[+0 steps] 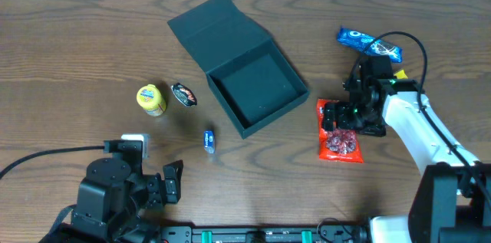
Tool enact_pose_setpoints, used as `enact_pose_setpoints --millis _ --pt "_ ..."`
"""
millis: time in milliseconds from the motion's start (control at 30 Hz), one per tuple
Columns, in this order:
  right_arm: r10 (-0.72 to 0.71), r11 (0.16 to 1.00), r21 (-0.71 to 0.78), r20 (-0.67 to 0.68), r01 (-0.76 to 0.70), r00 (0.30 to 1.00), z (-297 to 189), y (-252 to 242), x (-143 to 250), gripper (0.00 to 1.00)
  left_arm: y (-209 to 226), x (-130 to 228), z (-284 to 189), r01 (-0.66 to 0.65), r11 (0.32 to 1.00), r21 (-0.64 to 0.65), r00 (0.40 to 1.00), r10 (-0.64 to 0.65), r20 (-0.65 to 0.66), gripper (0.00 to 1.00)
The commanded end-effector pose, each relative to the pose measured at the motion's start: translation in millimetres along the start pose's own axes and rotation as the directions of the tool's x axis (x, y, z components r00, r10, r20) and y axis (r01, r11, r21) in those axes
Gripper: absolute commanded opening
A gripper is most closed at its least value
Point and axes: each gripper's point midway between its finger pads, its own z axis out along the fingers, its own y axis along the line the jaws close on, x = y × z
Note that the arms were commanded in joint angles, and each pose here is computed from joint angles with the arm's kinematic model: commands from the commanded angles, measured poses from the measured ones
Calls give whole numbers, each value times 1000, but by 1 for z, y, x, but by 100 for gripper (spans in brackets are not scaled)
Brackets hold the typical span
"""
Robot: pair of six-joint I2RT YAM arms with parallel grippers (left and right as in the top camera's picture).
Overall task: Pack container
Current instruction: 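Close the right gripper on the red Hacks bag top and lift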
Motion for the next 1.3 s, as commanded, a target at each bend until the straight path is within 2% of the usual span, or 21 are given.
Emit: enact_pose_setpoints --millis 0,300,533,1000,1100,1200,1267 --pt "23 999 35 -5 -23 1000 2 -8 4 99 3 -5 -3 9 1000 -19 1000 -8 19 95" --pt "32 999 34 5 -33 999 20 -11 11 99 3 -5 -3 9 1000 -18 1000 -8 20 95" --pt "34 999 29 35 -35 999 24 -11 2 99 3 -5 -3 9 1000 -18 1000 -8 20 95" --pt "55 998 33 11 -56 998 38 -14 14 99 3 -5 -3 9 1000 -18 1000 -8 20 95" --pt "55 998 33 12 -56 998 38 -14 14 84 3 -5 -3 8 1000 -18 1000 -8 20 96" --pt "55 998 33 11 -56 998 38 -14 14 48 3 -5 -3 9 1000 -19 1000 -8 20 95" --pt "55 998 33 11 -56 998 38 -14 14 49 3 -5 -3 9 1000 -18 1000 -8 20 95"
